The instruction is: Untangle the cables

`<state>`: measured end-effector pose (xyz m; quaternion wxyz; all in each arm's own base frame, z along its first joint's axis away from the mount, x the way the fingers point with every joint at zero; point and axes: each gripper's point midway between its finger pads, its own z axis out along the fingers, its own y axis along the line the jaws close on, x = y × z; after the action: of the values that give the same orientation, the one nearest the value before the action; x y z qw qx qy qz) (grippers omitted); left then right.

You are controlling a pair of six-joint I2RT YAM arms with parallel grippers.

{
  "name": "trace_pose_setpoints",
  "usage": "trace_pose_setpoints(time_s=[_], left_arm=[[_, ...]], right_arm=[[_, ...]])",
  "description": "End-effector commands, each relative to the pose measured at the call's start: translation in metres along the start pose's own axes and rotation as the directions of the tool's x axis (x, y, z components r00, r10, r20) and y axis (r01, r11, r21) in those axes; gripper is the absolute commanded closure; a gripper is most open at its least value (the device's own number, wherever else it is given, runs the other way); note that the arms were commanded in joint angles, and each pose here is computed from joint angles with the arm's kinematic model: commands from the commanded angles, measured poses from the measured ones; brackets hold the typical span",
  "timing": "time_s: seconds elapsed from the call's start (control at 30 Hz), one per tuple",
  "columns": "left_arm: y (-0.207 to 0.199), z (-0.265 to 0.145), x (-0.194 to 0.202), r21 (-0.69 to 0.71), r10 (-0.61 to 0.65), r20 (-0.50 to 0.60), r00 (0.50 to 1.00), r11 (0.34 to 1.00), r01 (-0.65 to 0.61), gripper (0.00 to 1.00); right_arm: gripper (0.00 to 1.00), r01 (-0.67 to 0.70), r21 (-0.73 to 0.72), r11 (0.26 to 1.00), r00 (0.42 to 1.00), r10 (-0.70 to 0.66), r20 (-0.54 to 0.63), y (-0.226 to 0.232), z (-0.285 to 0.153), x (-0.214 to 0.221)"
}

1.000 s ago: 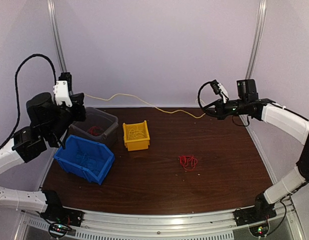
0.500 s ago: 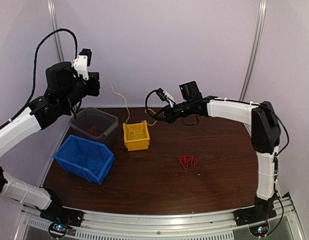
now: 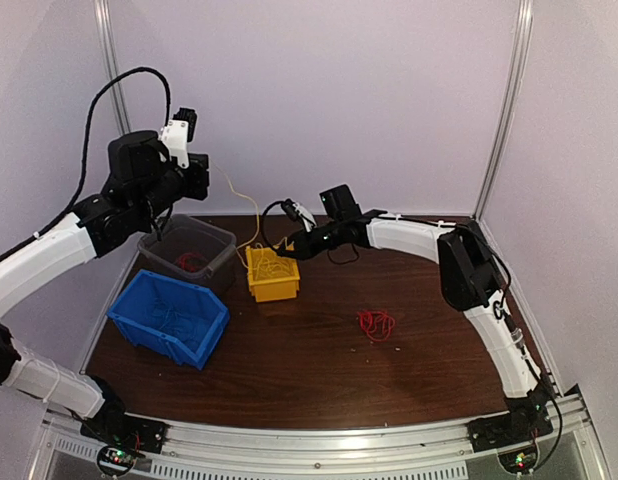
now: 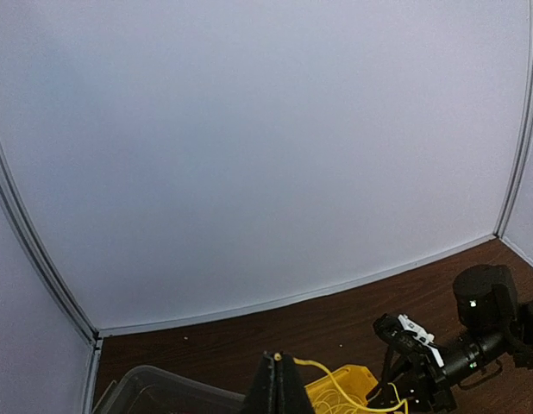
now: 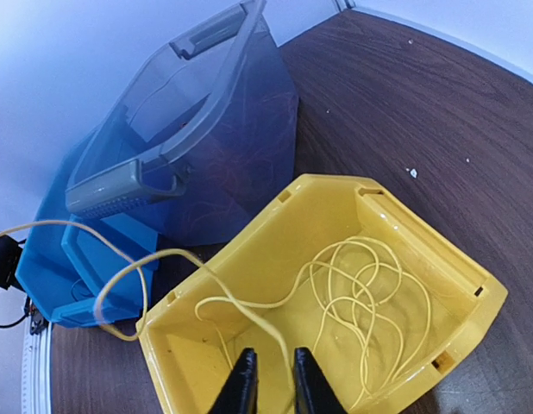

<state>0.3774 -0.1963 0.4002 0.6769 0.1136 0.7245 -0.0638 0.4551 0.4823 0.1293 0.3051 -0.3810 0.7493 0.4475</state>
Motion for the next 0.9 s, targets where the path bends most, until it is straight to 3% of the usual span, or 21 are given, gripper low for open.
trace_pose_setpoints(time_s=[0.0, 0.07, 0.33, 0.7, 0.87], left_arm=[[-0.005, 0.010, -0.003, 0.030, -0.030, 0.043, 0.999, 0.999, 0.029, 1.00], [-0.007, 0.014, -0.002, 0.038, -0.033, 0.046, 0.998, 0.999, 0.031, 1.00], [-0.029, 0.035, 0.022, 0.122, -0.092, 0.009, 0.996, 0.989, 0.090, 1.00], [-0.062, 0.071, 0.059, 0.211, -0.132, -0.058, 0.989, 0.967, 0.142, 1.00], [-0.066, 0.085, 0.093, 0.188, -0.165, -0.129, 0.978, 0.964, 0.188, 1.00]], right_arm=[[0.72, 0.023, 0.028, 0.999, 1.000, -0.023, 0.006, 0.010, 0.001, -0.011], [0.65, 0.026, 0.040, 0.999, 1.000, -0.027, 0.016, 0.011, -0.009, -0.016], [0.55, -0.001, 0.022, 1.000, 1.000, 0.001, 0.021, 0.021, -0.079, -0.018], [0.54, 0.106, 0.025, 0.994, 0.994, -0.105, -0.044, 0.063, -0.194, 0.027], [0.53, 0.097, 0.078, 0.992, 0.995, -0.096, -0.008, 0.065, -0.251, 0.041]])
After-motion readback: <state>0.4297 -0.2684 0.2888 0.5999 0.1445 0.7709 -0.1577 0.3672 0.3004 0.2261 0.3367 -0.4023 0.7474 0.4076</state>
